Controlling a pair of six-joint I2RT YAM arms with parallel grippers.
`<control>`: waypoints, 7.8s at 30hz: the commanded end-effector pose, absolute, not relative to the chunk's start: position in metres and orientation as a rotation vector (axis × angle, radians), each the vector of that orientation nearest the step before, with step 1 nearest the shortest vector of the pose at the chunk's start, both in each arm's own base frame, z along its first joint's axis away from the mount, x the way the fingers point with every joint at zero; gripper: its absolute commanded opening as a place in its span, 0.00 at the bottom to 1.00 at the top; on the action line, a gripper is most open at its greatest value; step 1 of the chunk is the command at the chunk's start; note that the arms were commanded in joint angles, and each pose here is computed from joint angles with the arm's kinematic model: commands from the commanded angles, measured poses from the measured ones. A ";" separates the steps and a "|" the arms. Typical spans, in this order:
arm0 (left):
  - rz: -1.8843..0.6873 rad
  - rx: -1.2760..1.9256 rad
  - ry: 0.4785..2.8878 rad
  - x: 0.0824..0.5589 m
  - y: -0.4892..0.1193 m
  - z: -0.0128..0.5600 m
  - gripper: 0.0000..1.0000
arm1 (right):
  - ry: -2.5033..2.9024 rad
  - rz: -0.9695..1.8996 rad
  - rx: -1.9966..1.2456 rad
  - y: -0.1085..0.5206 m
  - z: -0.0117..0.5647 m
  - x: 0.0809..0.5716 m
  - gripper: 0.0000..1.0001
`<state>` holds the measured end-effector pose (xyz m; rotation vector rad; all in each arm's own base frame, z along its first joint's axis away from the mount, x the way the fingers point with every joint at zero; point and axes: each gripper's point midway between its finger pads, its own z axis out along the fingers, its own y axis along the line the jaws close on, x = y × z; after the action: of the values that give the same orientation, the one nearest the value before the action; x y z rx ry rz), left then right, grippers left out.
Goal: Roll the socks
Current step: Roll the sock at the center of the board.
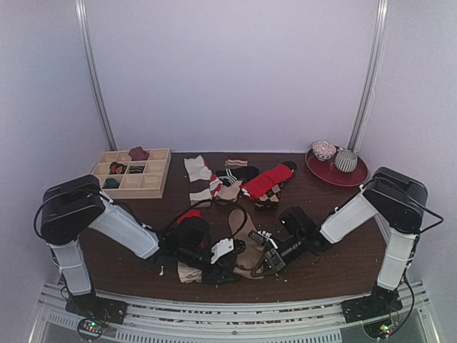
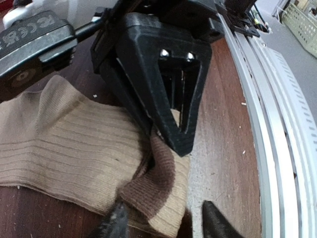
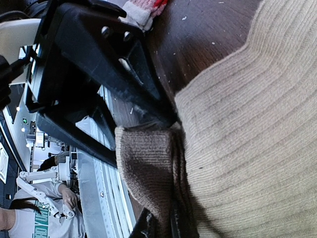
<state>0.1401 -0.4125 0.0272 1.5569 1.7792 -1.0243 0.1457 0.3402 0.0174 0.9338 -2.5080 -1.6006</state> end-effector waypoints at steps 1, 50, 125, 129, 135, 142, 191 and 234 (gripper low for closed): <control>-0.987 1.530 1.742 0.146 -0.421 0.036 0.55 | -2.579 -1.288 0.708 0.305 -0.034 0.125 0.09; -1.013 1.385 2.598 0.093 -0.367 -0.049 0.00 | -3.152 -0.839 2.565 0.315 0.084 0.145 0.57; -1.075 1.482 1.828 0.122 -0.412 0.011 0.23 | -2.568 -1.356 0.908 0.330 -0.024 0.111 0.15; -1.050 1.450 1.898 0.125 -0.408 0.007 0.00 | -2.598 -1.354 0.926 0.331 -0.022 0.116 0.20; -0.990 1.382 2.195 0.122 -0.389 -0.024 0.00 | -2.864 -1.447 1.137 0.333 0.020 0.151 0.36; -0.992 1.306 2.447 0.110 -0.368 -0.045 0.00 | -3.244 -1.218 2.029 0.325 0.082 0.157 0.54; -0.795 1.318 1.692 0.162 -0.377 0.113 0.45 | -2.785 -1.068 1.420 0.347 0.023 0.120 0.06; -0.859 1.360 2.336 0.119 -0.367 -0.045 0.00 | -3.108 -1.317 1.364 0.339 0.067 0.181 0.33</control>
<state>0.1437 -0.4132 0.0252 1.3734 1.9088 -0.9499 0.1486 0.3454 0.0395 1.2616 -2.7995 -1.3578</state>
